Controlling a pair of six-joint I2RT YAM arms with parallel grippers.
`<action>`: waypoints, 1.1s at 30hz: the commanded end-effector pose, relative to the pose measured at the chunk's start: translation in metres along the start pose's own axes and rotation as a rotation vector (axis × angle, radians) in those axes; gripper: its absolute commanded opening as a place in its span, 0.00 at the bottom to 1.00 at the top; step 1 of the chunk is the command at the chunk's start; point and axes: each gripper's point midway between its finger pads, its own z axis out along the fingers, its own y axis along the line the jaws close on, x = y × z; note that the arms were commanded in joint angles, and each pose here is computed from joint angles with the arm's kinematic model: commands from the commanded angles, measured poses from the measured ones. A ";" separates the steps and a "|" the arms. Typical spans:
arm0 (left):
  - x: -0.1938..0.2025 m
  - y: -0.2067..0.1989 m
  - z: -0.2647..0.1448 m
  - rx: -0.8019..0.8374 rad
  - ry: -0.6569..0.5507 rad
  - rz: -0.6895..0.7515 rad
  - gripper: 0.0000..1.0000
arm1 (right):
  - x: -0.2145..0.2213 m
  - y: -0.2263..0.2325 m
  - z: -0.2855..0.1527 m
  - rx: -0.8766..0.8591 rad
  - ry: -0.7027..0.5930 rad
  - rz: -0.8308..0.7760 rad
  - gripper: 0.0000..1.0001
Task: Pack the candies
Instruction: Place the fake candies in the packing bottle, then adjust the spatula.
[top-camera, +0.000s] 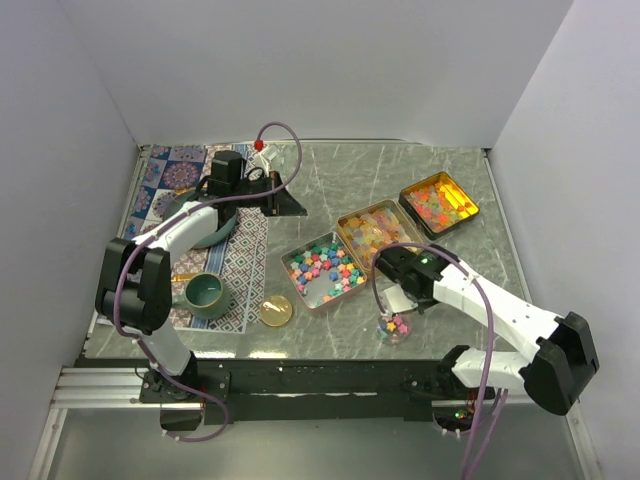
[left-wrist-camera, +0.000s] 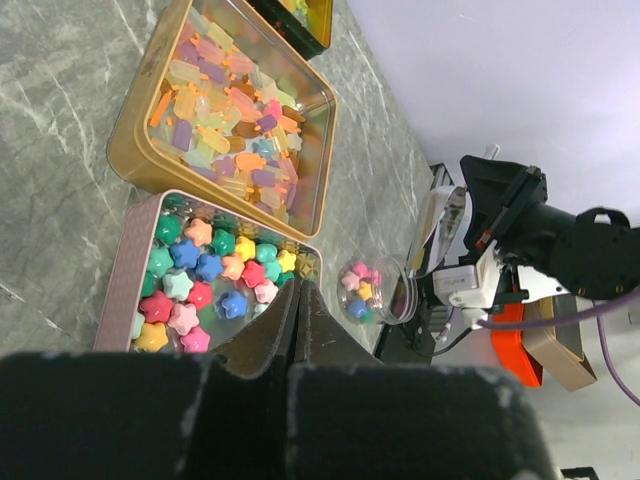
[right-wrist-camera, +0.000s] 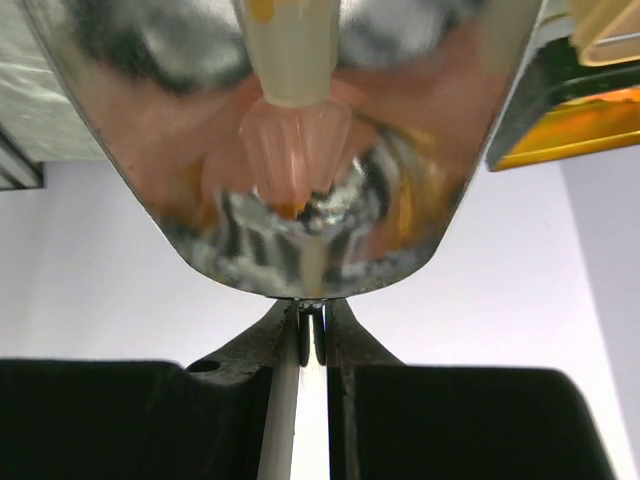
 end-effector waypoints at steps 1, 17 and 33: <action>-0.025 -0.021 -0.002 0.039 -0.047 0.063 0.01 | 0.024 0.005 -0.016 -0.023 0.141 -0.157 0.00; -0.029 -0.022 0.003 0.043 -0.050 0.053 0.04 | 0.028 0.011 -0.011 -0.008 0.251 -0.295 0.00; -0.043 -0.047 0.007 0.121 0.009 0.048 0.60 | 0.001 -0.039 -0.049 0.004 -0.090 0.156 0.00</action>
